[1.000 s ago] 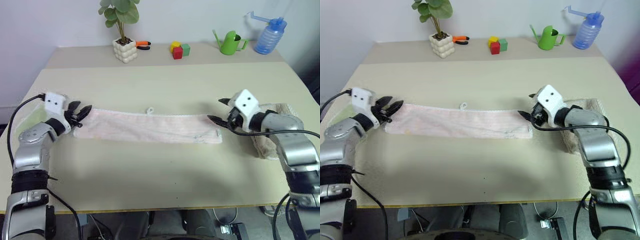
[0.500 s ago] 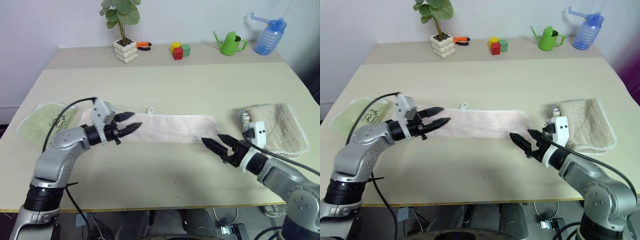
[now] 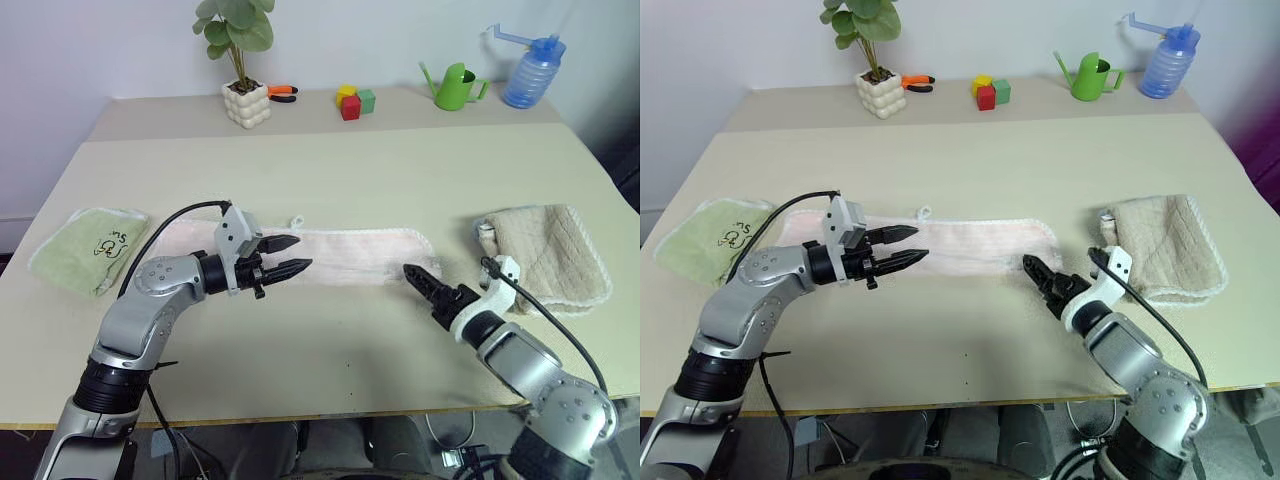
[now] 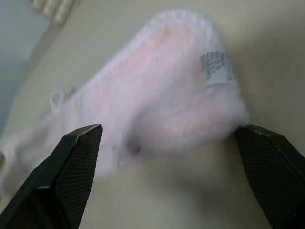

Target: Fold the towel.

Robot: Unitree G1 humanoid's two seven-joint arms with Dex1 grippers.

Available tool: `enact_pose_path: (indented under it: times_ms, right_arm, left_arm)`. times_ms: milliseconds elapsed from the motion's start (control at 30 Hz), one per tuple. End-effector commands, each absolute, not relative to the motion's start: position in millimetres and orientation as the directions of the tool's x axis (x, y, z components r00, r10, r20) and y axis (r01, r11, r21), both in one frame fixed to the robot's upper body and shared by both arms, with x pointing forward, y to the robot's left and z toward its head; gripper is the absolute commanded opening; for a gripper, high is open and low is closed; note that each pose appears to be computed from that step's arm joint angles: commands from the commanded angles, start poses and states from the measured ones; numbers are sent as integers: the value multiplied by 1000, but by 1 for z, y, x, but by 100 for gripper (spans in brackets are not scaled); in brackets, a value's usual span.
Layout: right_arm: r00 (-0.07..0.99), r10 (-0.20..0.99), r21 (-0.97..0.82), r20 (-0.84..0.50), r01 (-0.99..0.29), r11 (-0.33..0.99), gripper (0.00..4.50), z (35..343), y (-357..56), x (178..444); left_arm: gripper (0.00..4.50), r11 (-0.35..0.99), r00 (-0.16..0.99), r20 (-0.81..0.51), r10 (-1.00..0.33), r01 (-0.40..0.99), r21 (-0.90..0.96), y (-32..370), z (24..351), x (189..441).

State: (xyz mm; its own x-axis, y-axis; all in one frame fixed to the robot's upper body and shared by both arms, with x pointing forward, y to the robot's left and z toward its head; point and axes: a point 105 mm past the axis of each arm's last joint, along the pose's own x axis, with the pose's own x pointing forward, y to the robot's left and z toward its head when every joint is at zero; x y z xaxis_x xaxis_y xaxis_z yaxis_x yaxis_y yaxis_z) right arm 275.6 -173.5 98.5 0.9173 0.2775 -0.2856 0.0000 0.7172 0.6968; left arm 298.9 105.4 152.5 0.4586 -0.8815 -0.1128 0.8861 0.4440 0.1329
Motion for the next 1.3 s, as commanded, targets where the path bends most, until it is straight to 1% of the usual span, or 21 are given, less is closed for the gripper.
enact_pose_path:
  times_ms: [33, 100, 133, 167, 333, 367, 433, 500, 633, 667, 733, 833, 867, 900, 933, 967, 1033, 1200, 1300]
  right_arm:
    - [922, 205, 722, -328, 105, 684, 424, 90, -185, 287]
    - [925, 195, 723, -327, 112, 682, 372, 92, -186, 293]
    - [927, 194, 724, -320, 108, 681, 311, 95, -186, 295]
    - [930, 193, 722, -313, 101, 684, 269, 98, -186, 297]
    - [941, 165, 691, -294, 90, 718, 11, 108, -193, 301]
    - [945, 157, 684, -286, 86, 724, 4, 112, -196, 302]
    - [956, 132, 650, -261, 73, 756, 4, 124, -204, 305]
    - [971, 112, 576, -211, 31, 817, 4, 146, -216, 305]
    - [975, 163, 387, -151, -93, 917, 4, 180, -225, 299]
    - [973, 186, 344, -139, -129, 930, 4, 187, -223, 299]
    - [952, 286, 220, -111, -257, 941, 4, 203, -203, 301]
    - [890, 444, 113, -106, -433, 894, 4, 213, -167, 298]
    - [833, 536, 43, -142, -535, 844, 4, 210, -141, 296]
    - [787, 592, 1, -173, -601, 800, 4, 204, -122, 294]
    - [760, 621, -25, -194, -636, 771, 4, 200, -112, 293]
    - [724, 656, -11, -214, -673, 739, 4, 192, -98, 294]
    - [687, 682, -21, -250, -708, 706, 4, 178, -78, 299]
    - [623, 728, -18, -285, -763, 646, 4, 155, -42, 309]
    - [594, 749, -3, -293, -784, 621, 4, 149, -31, 310]
  left_arm:
    - [232, 464, 482, -87, -872, 870, 168, 110, 160, 299]
    - [232, 469, 487, -91, -868, 867, 170, 111, 158, 298]
    - [232, 470, 489, -92, -867, 866, 171, 111, 157, 297]
    - [232, 473, 492, -91, -866, 864, 170, 111, 157, 296]
    - [232, 485, 503, -90, -859, 858, 170, 112, 155, 296]
    - [232, 488, 507, -90, -857, 856, 170, 113, 154, 296]
    - [232, 493, 513, -93, -853, 852, 173, 114, 153, 297]
    - [232, 502, 524, -103, -845, 845, 183, 117, 151, 297]
    - [232, 529, 553, -108, -826, 827, 190, 126, 149, 300]
    - [232, 534, 558, -110, -823, 824, 190, 128, 148, 301]
    - [232, 539, 565, -115, -817, 819, 196, 131, 147, 302]
    - [232, 546, 574, -115, -811, 813, 203, 133, 147, 304]
    - [232, 562, 590, -112, -800, 801, 206, 138, 148, 307]
    - [232, 574, 602, -112, -790, 792, 207, 141, 148, 309]
    - [232, 582, 610, -112, -785, 786, 208, 143, 148, 310]
    - [232, 591, 620, -112, -777, 779, 211, 146, 148, 310]
    - [232, 607, 635, -112, -764, 767, 210, 151, 148, 311]
    - [232, 646, 674, -110, -730, 734, 211, 160, 147, 307]
    - [232, 660, 689, -112, -717, 721, 209, 163, 146, 303]
